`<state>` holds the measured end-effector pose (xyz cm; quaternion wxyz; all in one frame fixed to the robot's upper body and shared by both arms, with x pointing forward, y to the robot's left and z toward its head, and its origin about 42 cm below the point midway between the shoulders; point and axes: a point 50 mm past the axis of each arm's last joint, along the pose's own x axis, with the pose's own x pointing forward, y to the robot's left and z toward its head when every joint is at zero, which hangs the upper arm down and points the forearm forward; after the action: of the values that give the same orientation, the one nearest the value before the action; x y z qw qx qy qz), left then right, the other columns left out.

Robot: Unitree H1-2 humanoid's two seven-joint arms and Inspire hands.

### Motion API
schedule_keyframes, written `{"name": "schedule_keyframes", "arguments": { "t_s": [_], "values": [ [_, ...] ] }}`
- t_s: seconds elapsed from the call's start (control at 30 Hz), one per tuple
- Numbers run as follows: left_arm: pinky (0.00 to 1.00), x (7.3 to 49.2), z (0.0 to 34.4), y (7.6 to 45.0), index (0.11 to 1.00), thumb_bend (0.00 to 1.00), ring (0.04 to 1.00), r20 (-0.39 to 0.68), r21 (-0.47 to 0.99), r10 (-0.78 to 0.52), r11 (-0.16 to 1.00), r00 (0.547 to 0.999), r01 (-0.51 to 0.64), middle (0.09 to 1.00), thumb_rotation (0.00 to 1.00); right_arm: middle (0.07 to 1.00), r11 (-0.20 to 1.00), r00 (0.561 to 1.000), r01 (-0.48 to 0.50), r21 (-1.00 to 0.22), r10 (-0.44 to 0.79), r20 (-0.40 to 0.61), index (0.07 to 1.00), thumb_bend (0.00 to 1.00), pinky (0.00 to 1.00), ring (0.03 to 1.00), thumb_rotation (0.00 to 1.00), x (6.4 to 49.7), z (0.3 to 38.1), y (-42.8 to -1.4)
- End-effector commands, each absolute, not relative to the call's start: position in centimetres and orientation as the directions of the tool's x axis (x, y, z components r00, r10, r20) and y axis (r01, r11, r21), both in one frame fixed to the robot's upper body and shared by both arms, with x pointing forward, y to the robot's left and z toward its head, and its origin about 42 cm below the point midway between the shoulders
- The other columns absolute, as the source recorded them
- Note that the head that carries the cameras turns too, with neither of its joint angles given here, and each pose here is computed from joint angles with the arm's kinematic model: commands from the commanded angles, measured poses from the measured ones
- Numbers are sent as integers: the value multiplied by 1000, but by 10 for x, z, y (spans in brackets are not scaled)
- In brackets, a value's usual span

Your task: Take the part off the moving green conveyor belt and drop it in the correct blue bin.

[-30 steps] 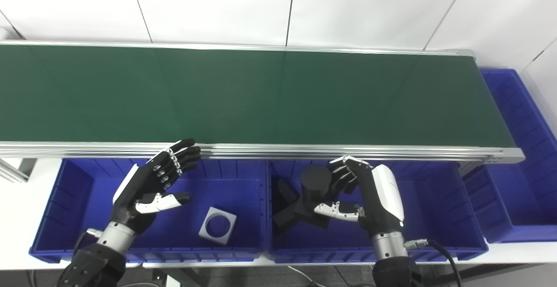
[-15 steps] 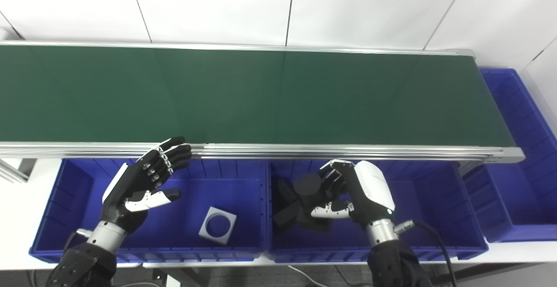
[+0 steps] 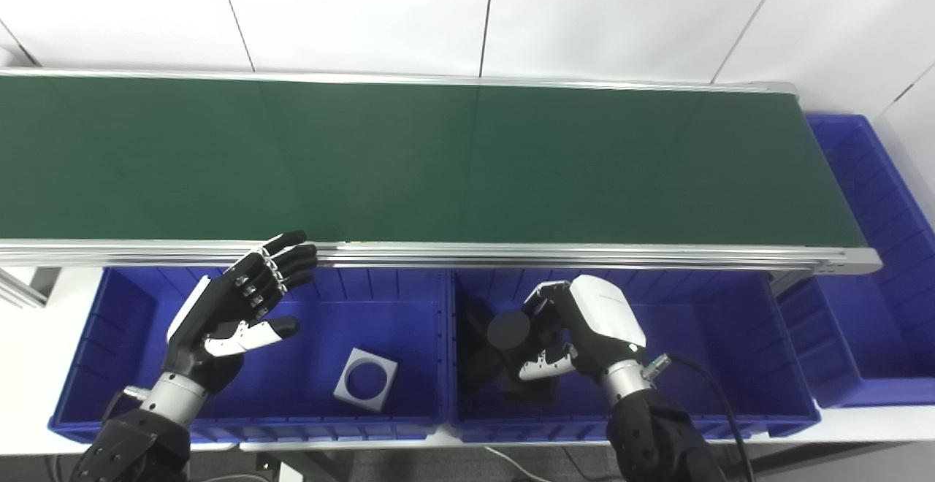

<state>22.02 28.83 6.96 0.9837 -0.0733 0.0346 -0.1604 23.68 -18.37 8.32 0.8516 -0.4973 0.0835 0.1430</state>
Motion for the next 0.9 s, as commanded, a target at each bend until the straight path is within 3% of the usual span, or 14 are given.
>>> {"name": "schedule_keyframes", "arguments": {
  "t_s": [0.0,0.3,0.33,0.37,0.53,0.67,0.87],
  "values": [
    [833,225,82,292,820,1000,826,3,-134,-330,935,944,328,801,256,490,463,957,-289,-838,158,-243,490,527,543,531,0,243,94,-183],
    [815,226,82,291,822,1000,817,2,-125,-329,937,944,327,800,258,480,468,950,-312,-827,174,-260,510,526,573,560,6,242,92,-184],
    [820,226,82,291,823,1000,819,3,-124,-331,936,943,329,801,259,516,463,945,-326,-824,175,-275,549,563,581,583,66,242,93,-184],
    [827,226,82,291,825,1000,824,4,-124,-334,935,943,331,803,258,622,458,941,-339,-821,176,-290,657,667,601,628,246,242,93,-184],
    [829,226,82,291,814,1000,823,4,-127,-336,934,942,333,800,256,764,451,923,-385,-805,183,-339,792,801,677,744,512,242,95,-182],
    [838,227,81,291,819,1000,824,8,-124,-341,933,940,339,802,256,834,453,917,-398,-798,181,-355,857,850,728,817,624,242,96,-181],
    [833,227,80,292,819,1000,825,4,-124,-338,934,941,336,803,257,870,451,913,-407,-794,183,-365,885,897,765,856,692,242,97,-181]
  ]
}}
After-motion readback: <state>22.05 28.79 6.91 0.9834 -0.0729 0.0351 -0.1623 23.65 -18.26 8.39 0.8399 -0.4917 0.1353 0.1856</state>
